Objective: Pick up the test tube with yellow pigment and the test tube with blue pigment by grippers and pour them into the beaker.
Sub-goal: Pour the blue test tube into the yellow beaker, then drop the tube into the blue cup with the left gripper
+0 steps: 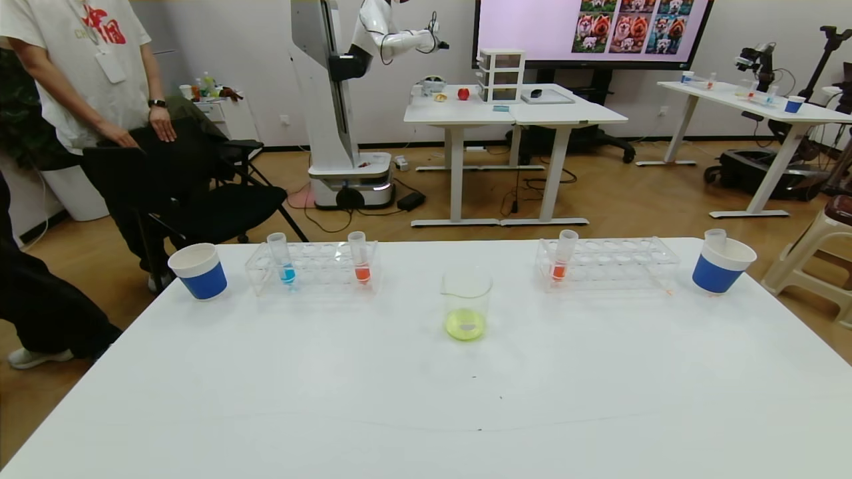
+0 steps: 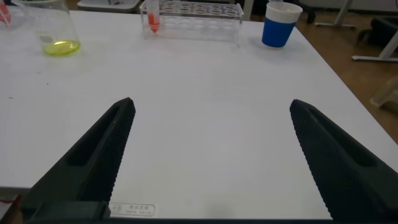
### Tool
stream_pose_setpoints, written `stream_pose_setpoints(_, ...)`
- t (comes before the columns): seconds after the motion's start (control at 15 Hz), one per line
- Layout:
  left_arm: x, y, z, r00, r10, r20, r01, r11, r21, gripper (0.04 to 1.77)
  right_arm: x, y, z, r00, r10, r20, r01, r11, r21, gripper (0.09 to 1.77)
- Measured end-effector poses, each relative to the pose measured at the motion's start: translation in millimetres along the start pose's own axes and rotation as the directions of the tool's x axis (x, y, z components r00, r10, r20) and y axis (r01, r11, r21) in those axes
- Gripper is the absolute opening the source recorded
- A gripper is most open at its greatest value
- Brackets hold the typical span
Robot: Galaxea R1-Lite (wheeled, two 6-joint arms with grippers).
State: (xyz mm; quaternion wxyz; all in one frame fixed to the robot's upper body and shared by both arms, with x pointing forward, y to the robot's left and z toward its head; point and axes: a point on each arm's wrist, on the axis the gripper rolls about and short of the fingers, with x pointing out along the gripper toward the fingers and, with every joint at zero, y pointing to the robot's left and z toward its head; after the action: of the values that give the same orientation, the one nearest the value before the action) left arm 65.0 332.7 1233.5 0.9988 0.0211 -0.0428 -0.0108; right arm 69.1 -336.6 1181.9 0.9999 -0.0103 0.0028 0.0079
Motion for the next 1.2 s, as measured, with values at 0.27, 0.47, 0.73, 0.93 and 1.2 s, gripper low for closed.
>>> stream_pose_setpoints(0.27, 38.2, 3.9, 71.2, 0.999, -0.004, 0.051, 0.004, 1.0, -0.003, 1.75, 0.0, 0.0, 0.0, 1.0, 0.0, 0.0, 0.0, 1.0, 0.0, 1.74)
stream_pose_setpoints(0.47, 97.5, 7.2, 104.5, 0.998, 0.001, 0.061, -0.001, 1.0, -0.002, 1.75, 0.0, 0.0, 0.0, 1.0, 0.0, 0.0, 0.0, 1.0, 0.0, 1.74)
stream_pose_setpoints(0.73, 187.3, 10.2, 102.9, 0.999, 0.003, 0.035, -0.003, 1.0, -0.003, 1.75, 0.0, 0.0, 0.0, 1.0, 0.0, 0.0, 0.0, 1.0, 0.0, 1.74)
stream_pose_setpoints(0.93, 244.0, 8.5, 77.5, 1.0, -0.007, 0.014, 0.007, 1.0, -0.011, 1.75, 0.0, 0.0, 0.0, 1.0, 0.0, 0.0, 0.0, 1.0, 0.0, 1.74)
stream_pose_setpoints(1.2, 290.3, -1.5, 31.2, 0.999, -0.005, -0.042, 0.001, 0.997, -0.077, 1.75, 0.0, 0.0, 0.0, 1.0, 0.0, 0.0, 0.0, 1.0, 0.0, 1.74)
